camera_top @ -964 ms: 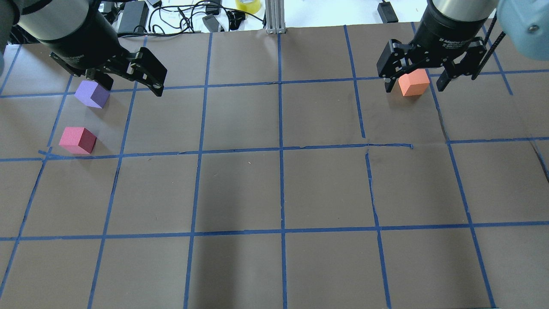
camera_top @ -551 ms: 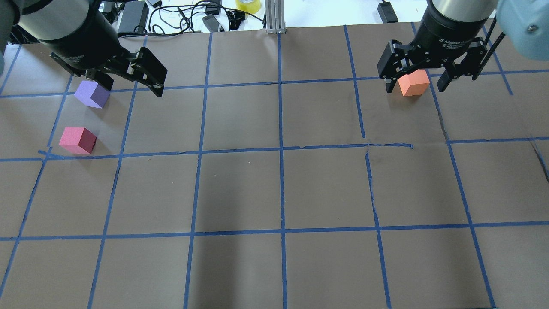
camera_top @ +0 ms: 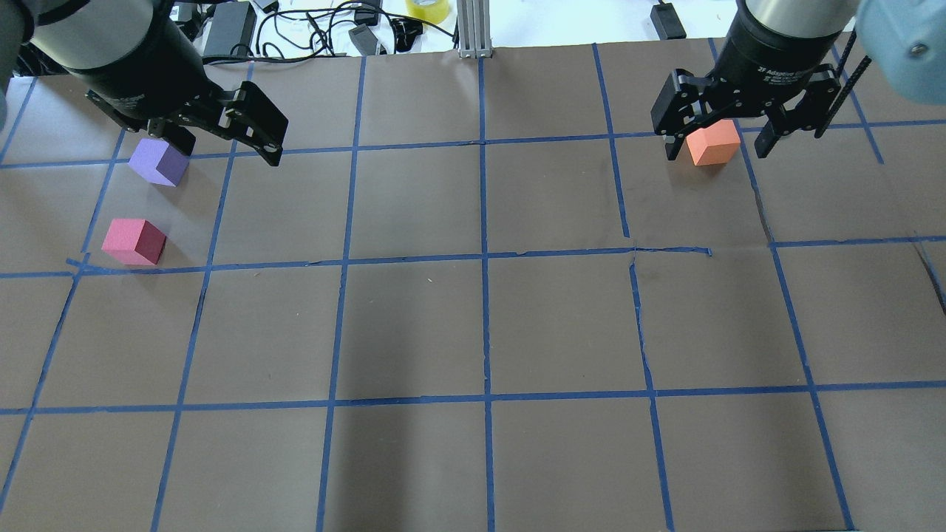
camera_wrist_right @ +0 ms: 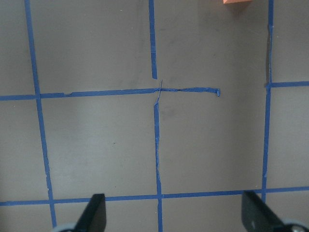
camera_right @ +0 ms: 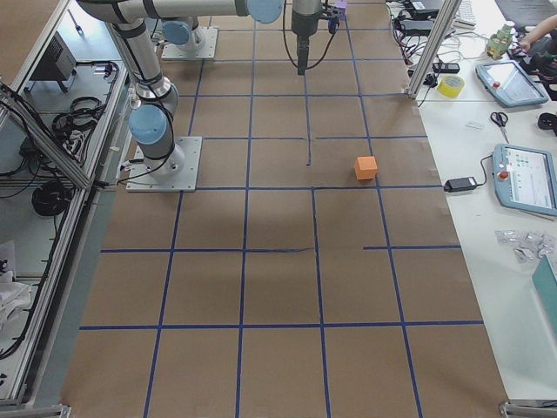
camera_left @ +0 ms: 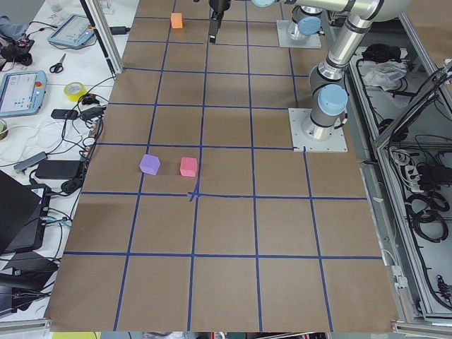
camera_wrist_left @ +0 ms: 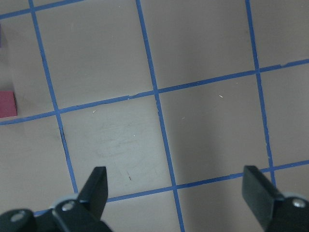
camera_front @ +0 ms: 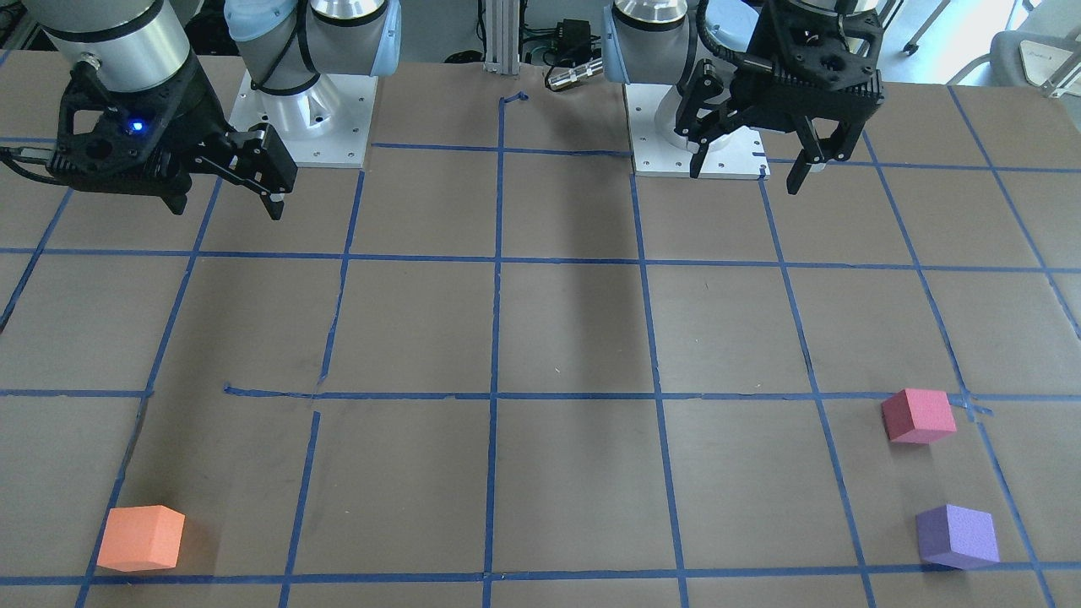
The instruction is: Arrange blocks in a line
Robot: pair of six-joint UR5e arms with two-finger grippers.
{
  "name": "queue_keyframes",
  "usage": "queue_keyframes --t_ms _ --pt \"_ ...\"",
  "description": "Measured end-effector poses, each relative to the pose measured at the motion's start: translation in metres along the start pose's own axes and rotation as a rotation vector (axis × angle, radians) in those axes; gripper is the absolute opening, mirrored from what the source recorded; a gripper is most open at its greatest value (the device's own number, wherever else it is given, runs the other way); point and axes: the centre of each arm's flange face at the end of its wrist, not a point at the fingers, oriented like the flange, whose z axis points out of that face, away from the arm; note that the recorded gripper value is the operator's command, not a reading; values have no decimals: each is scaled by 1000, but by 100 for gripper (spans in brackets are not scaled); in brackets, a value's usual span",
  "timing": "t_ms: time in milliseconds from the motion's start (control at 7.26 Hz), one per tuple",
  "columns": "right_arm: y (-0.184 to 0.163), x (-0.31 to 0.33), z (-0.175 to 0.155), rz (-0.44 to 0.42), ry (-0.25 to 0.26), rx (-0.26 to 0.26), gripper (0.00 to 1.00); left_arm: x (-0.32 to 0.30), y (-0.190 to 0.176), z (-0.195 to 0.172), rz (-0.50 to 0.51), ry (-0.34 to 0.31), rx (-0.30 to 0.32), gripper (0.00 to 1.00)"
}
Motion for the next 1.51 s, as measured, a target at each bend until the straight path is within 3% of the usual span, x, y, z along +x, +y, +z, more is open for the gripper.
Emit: queue_keyframes --t_ms 1240,1515 --pt "-10 7 5 13 0 11 100 0 0 0 0 0 0 100" --pt "-26 16 20 23 -5 -2 100 0 0 0 0 0 -1 100"
